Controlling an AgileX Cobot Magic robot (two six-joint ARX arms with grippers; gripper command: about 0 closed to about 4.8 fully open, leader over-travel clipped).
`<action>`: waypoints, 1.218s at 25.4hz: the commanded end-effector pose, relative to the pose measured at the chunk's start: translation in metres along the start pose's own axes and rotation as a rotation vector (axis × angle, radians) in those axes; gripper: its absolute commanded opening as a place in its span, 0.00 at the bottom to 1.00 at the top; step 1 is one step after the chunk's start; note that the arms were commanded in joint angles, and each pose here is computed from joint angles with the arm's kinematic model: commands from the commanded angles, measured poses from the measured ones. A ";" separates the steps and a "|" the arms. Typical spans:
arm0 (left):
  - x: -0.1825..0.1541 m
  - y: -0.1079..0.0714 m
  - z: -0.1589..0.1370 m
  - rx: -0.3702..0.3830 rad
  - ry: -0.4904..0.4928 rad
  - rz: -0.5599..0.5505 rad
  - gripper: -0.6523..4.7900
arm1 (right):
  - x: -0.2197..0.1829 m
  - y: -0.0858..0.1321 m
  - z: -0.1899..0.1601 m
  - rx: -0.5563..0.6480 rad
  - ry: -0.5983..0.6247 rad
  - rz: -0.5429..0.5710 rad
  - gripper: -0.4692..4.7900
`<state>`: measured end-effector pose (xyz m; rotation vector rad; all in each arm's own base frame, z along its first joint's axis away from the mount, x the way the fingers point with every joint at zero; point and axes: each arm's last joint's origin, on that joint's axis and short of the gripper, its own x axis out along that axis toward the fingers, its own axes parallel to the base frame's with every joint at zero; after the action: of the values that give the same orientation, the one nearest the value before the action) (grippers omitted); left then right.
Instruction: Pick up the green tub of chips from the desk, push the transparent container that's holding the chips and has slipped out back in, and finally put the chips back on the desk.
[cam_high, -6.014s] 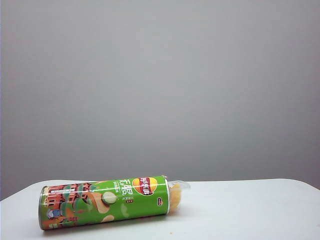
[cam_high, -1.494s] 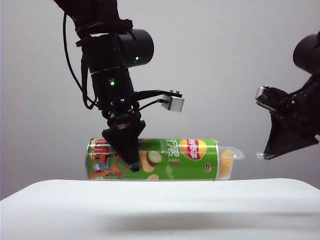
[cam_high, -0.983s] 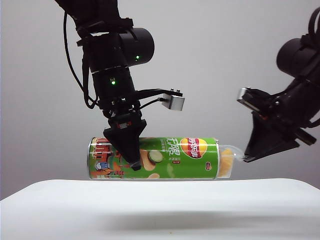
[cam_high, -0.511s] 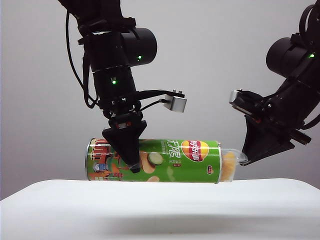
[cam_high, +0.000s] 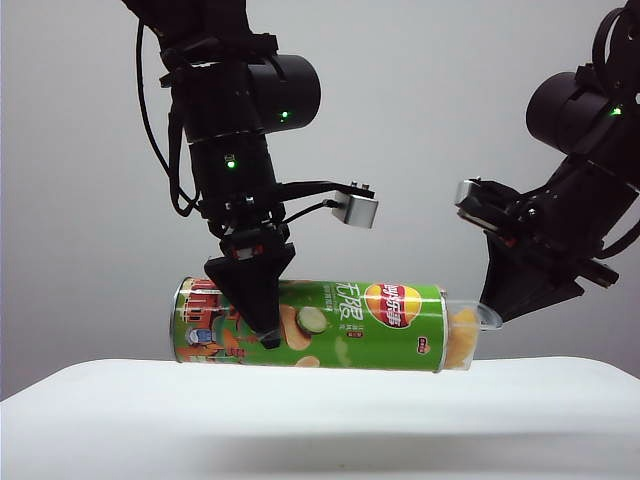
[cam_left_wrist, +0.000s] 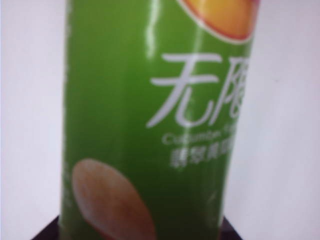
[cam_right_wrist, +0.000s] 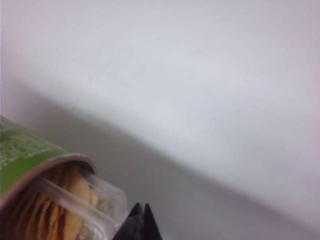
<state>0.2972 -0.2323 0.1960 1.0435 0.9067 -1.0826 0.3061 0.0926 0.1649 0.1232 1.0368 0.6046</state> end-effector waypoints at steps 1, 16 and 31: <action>-0.004 0.007 0.013 -0.009 -0.111 0.079 0.65 | 0.001 0.009 0.002 -0.012 -0.004 0.075 0.09; -0.005 0.007 0.008 -0.029 -0.079 0.065 0.68 | 0.004 0.013 0.004 -0.077 -0.029 -0.058 0.09; -0.013 0.056 -0.071 -0.130 -0.177 -0.101 0.68 | -0.019 0.018 0.017 -0.226 0.069 0.239 0.09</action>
<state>0.3418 -0.1572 0.1975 0.7937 0.9203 -1.1152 0.3049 0.1050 0.1908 0.0104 1.0525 0.8964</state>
